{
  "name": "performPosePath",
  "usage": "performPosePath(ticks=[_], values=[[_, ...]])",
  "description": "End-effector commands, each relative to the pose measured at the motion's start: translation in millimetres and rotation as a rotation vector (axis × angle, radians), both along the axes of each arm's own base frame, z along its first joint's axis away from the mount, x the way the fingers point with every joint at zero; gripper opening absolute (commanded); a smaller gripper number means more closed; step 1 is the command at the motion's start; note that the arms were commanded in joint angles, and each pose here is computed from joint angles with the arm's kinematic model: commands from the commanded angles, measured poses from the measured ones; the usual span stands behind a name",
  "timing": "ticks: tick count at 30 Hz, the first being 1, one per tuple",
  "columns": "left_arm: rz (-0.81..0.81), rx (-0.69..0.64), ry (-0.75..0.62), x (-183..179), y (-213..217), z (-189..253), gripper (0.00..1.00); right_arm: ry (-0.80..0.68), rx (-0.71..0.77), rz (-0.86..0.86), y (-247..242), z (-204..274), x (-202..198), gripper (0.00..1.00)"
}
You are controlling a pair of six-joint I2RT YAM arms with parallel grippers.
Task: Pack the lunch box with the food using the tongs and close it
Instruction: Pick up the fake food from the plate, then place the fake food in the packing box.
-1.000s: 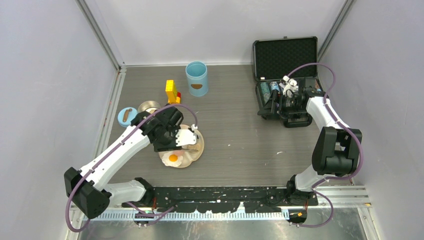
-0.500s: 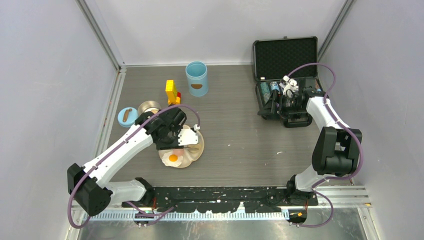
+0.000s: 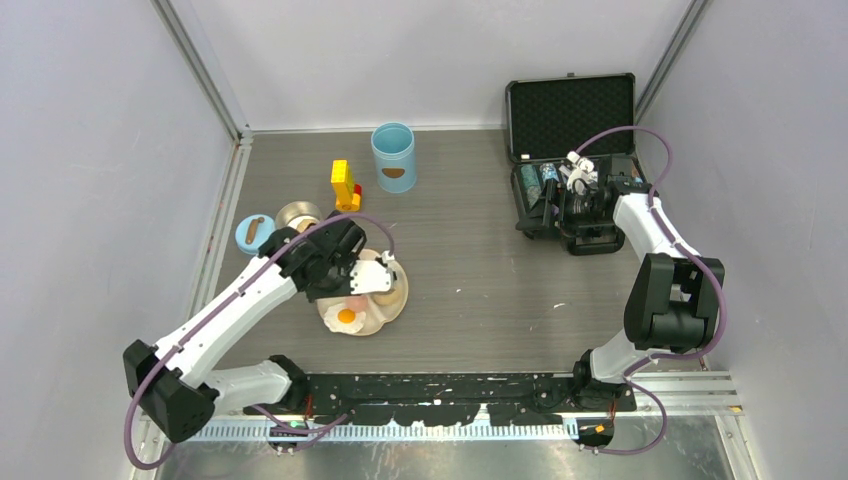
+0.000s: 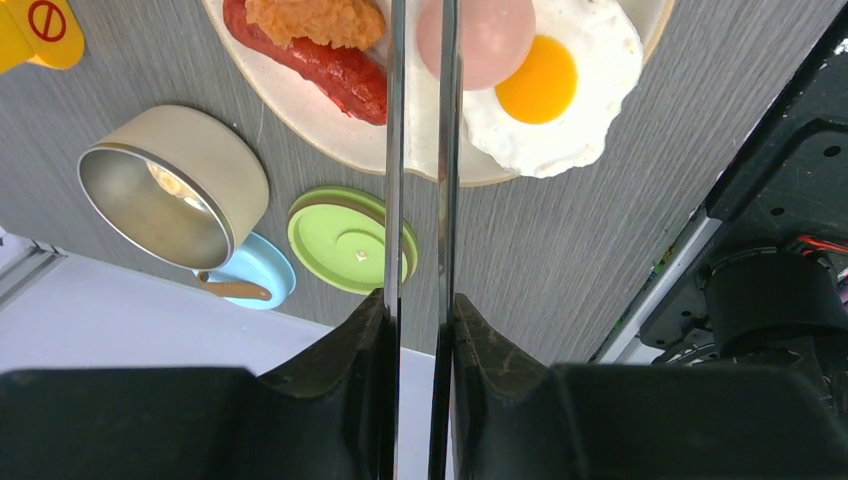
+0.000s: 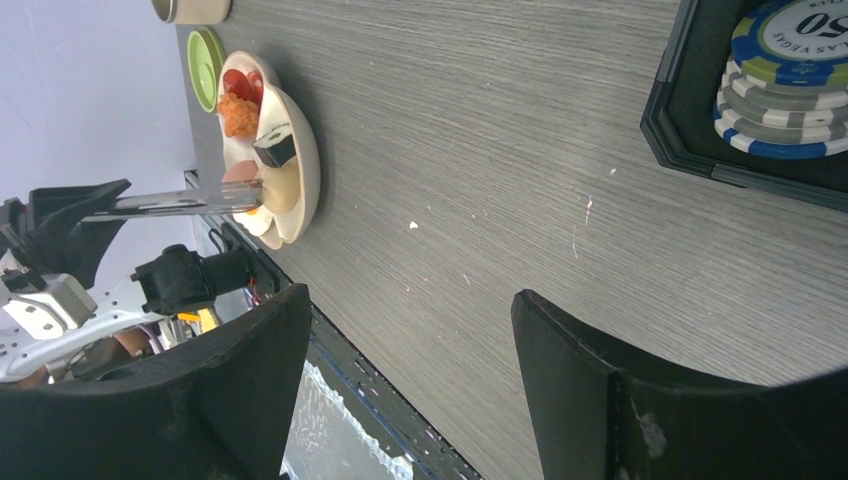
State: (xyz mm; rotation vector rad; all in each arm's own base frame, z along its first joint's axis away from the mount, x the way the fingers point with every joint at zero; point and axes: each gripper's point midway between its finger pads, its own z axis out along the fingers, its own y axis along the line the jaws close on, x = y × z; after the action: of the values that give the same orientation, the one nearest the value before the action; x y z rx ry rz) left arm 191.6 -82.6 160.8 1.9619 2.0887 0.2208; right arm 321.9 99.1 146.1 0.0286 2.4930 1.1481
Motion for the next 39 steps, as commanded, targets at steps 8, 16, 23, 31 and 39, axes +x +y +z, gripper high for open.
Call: performPosePath(ticks=[8,16,23,31,39], values=[[0.029,-0.110,0.008,-23.8,-1.1,34.8,0.00,-0.052,0.016,0.007,1.3,12.7,2.4,0.78],[0.119,-0.223,0.004,-30.4,-0.5,56.1,0.00,-0.053,0.019,0.010,1.5,12.9,2.4,0.78],[0.445,-0.368,-0.007,6.9,33.7,79.0,0.00,-0.052,0.027,0.011,2.0,13.6,2.9,0.78],[0.843,-0.429,-0.075,52.2,121.1,80.4,0.00,-0.059,0.025,0.008,0.7,15.0,1.1,0.78],[1.021,-0.406,-0.125,69.4,168.5,58.4,0.00,-0.050,0.033,0.010,0.4,12.3,2.0,0.78]])
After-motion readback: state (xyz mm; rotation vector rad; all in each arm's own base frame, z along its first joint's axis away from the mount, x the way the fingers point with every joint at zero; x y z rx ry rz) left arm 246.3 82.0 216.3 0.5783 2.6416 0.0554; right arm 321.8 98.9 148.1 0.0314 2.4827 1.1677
